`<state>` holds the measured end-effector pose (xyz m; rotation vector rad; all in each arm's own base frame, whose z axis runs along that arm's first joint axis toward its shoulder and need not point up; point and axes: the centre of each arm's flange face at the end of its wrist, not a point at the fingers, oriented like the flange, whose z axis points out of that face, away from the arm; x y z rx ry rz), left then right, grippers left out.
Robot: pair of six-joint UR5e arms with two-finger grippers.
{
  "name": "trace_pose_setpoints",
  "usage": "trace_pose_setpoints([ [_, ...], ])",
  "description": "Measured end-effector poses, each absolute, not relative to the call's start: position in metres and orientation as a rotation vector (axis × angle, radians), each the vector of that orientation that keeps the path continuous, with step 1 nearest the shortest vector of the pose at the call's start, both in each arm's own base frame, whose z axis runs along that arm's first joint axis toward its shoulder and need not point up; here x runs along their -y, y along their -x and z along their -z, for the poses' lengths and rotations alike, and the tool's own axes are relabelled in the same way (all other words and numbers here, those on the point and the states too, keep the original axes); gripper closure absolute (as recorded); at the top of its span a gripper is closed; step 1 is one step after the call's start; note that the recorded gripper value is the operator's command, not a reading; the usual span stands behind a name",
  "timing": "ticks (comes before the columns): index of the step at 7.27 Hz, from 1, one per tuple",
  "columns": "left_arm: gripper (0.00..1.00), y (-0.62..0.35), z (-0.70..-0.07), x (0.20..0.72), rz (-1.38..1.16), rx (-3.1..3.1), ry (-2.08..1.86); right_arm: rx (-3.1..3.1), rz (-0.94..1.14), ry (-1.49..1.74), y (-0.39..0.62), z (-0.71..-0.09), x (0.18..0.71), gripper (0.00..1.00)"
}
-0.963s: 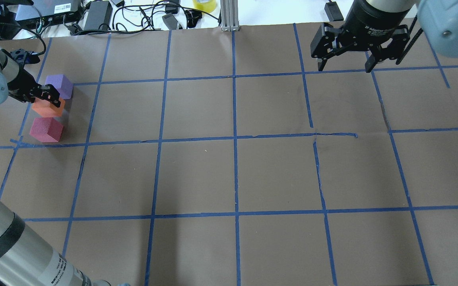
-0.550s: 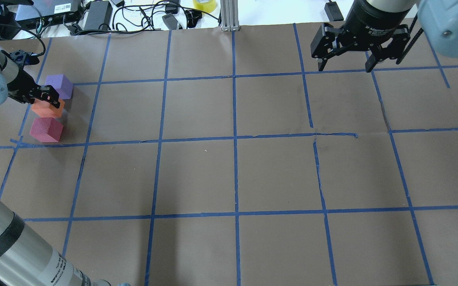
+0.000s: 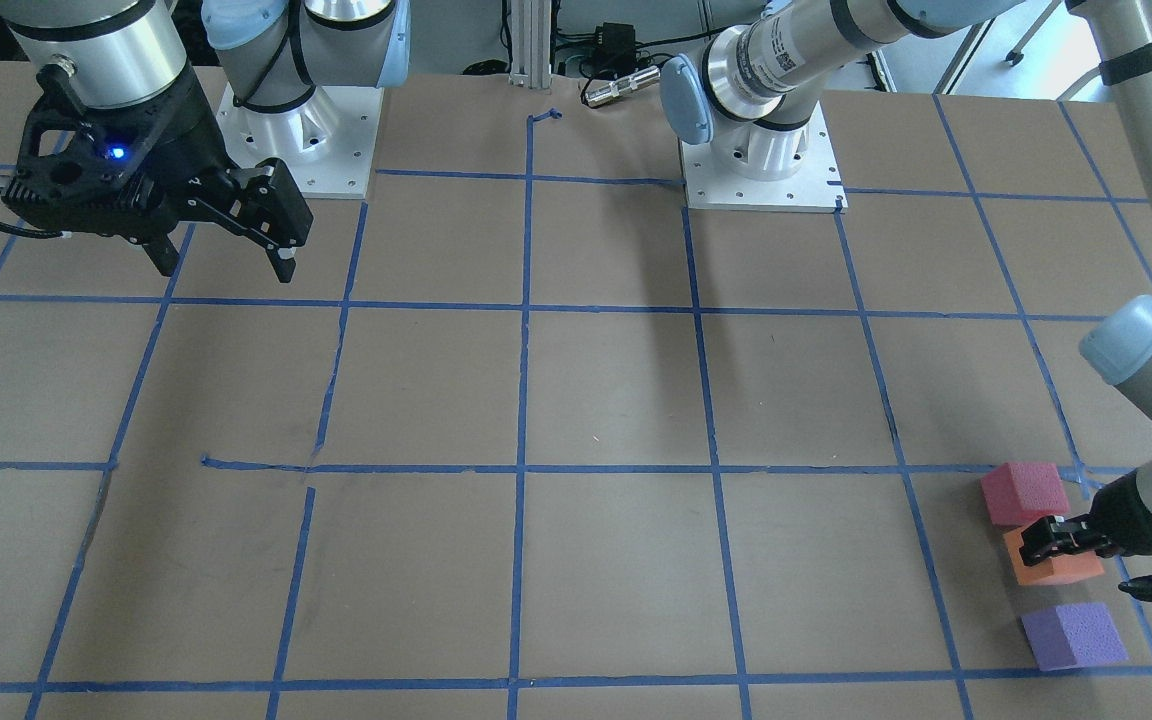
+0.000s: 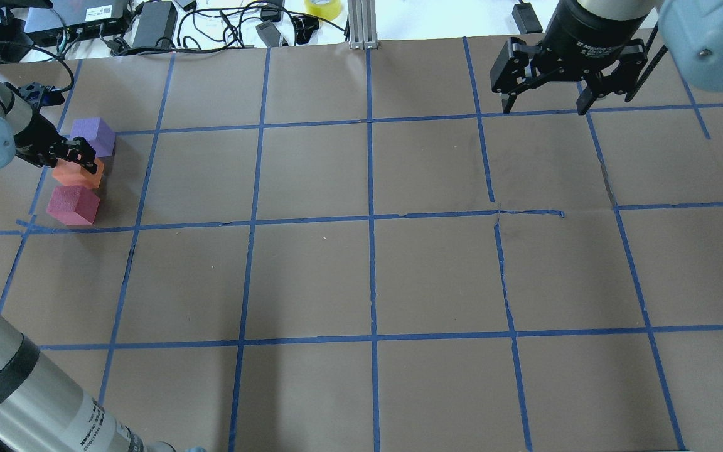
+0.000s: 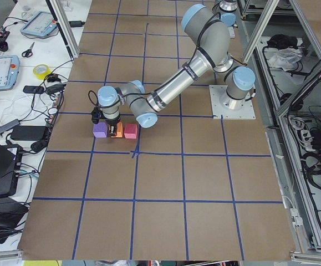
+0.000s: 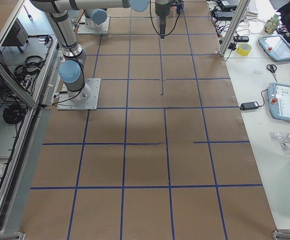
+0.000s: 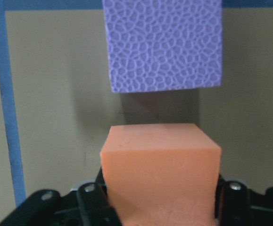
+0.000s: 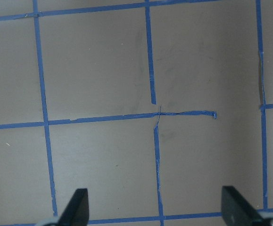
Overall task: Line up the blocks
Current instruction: 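Lower the orange cube between the purple and pink blocks, then open the left gripper and raise it away from the blocks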
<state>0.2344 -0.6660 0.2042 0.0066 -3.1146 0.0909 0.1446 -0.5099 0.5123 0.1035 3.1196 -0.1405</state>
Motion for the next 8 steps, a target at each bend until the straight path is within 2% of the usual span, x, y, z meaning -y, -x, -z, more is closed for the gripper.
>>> trace_pose_setpoints([
  [1, 0.01, -0.234, -0.202, 0.665, -0.090, 3.113, -0.001, -3.123, 0.140, -0.104, -0.144, -0.512, 0.510, 0.00],
  [5, 0.00, -0.231, -0.197, 0.660, -0.141, 3.134, 0.013, -3.138, 0.141, -0.106, -0.142, -0.512, 0.510, 0.00],
  [8, 0.00, -0.221, -0.243, 0.653, -0.162, 3.141, 0.019, -3.138, 0.142, -0.106, -0.142, -0.512, 0.510, 0.00],
])
